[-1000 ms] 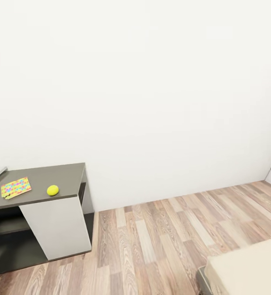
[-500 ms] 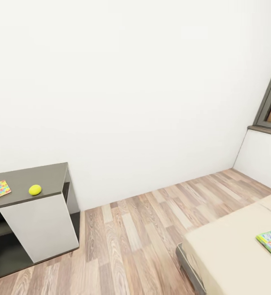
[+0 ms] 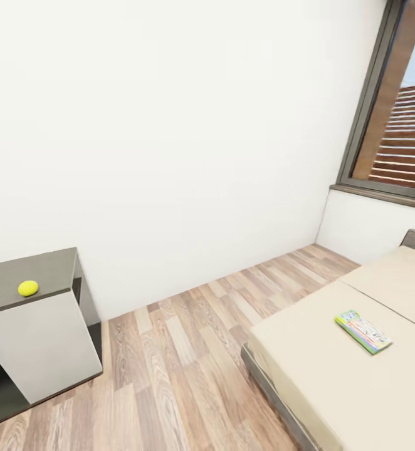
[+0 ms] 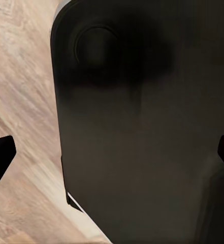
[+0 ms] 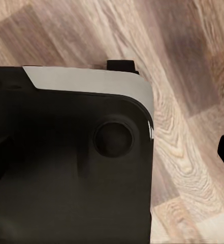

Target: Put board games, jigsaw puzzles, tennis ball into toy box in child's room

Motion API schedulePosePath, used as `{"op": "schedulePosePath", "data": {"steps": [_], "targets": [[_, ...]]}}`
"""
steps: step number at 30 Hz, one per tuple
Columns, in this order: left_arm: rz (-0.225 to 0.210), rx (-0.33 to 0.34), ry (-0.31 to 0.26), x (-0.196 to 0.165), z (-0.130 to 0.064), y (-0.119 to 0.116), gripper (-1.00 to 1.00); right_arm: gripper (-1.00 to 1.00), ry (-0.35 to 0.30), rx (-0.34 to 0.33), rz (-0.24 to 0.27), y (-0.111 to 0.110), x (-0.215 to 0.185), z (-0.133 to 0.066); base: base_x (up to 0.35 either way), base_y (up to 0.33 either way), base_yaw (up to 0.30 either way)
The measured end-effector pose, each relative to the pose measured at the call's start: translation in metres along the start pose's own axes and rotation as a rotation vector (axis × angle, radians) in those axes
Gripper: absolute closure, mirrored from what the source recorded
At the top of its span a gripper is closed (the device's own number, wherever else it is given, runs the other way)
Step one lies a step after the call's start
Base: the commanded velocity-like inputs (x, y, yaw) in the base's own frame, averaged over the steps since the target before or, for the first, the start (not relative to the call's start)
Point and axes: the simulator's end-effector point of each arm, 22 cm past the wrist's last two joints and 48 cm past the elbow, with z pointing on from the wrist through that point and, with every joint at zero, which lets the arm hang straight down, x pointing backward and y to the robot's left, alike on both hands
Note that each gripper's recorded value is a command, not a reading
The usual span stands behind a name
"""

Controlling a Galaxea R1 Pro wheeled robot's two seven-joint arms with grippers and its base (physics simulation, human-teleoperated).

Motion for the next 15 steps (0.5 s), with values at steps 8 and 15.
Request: {"op": "schedulePosePath", "data": {"steps": [8,15], "targets": [[0.0,0.0,0.0,0.0,0.0,-0.0002,-1.0,-1.0,0.0,0.0,0.0,0.0,0.0001,-0.0001,-0.26,0.0,-0.277],[0.0,0.001,0.0,0.0001,-0.0001,-0.0007,-1.0,-1.0,0.001,0.0,0.001,0.0,0.0003,-0.0001,-0.125,0.0,-0.277]]}}
